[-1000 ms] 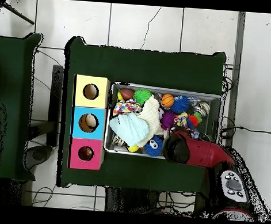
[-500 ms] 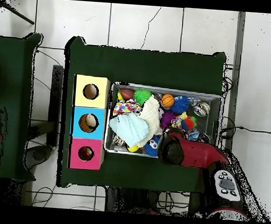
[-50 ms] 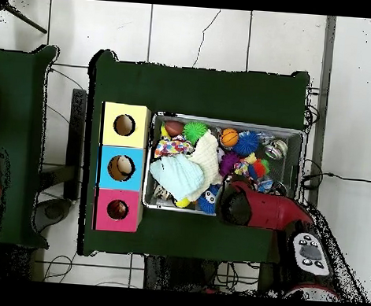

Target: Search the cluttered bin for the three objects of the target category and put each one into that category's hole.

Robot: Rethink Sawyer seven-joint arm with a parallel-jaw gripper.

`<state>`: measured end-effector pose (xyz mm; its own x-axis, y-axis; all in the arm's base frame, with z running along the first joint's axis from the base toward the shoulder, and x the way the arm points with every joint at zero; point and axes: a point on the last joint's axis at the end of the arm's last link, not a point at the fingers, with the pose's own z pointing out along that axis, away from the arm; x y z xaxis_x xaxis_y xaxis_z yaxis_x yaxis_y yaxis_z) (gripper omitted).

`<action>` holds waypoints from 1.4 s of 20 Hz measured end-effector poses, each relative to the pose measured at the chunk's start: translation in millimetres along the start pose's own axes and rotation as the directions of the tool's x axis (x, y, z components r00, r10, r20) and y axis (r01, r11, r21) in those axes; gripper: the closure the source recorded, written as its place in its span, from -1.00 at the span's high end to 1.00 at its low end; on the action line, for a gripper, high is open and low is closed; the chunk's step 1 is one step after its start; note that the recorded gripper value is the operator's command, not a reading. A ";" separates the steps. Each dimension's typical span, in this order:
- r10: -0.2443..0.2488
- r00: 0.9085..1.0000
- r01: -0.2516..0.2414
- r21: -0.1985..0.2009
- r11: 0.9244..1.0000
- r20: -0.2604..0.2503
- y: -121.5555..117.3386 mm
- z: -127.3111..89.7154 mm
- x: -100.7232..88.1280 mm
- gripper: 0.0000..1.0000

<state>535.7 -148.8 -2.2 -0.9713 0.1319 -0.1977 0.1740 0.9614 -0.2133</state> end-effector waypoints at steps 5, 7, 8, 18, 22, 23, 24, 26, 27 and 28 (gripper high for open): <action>-0.001 1.000 0.001 -0.004 1.000 0.007 1.7 -0.2 1.8 -1.00; -0.001 1.000 0.001 -0.008 1.000 0.015 3.0 -0.3 3.4 -1.00; -0.001 1.000 0.001 -0.010 1.000 0.018 3.7 -0.2 4.2 -1.00; -0.021 0.998 0.023 -0.020 1.000 0.056 15.4 0.2 13.2 -1.00; -0.033 0.997 0.035 -0.019 0.999 0.070 20.0 -1.9 16.6 -1.00; -0.035 0.997 0.036 -0.017 0.999 0.069 19.9 -2.3 18.0 -1.00; -0.035 0.997 0.037 -0.015 0.999 0.069 19.5 -2.5 18.4 -1.00; -0.036 0.997 0.037 -0.012 0.999 0.067 18.3 -2.7 19.2 -1.00; -0.036 0.997 0.037 -0.011 0.999 0.067 18.1 -2.9 19.6 -1.00; -0.037 0.997 0.038 -0.010 0.999 0.067 18.0 -3.0 19.8 -1.00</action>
<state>519.1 -128.2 -7.1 -0.9642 0.0801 -0.2530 0.1357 0.9681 -0.2106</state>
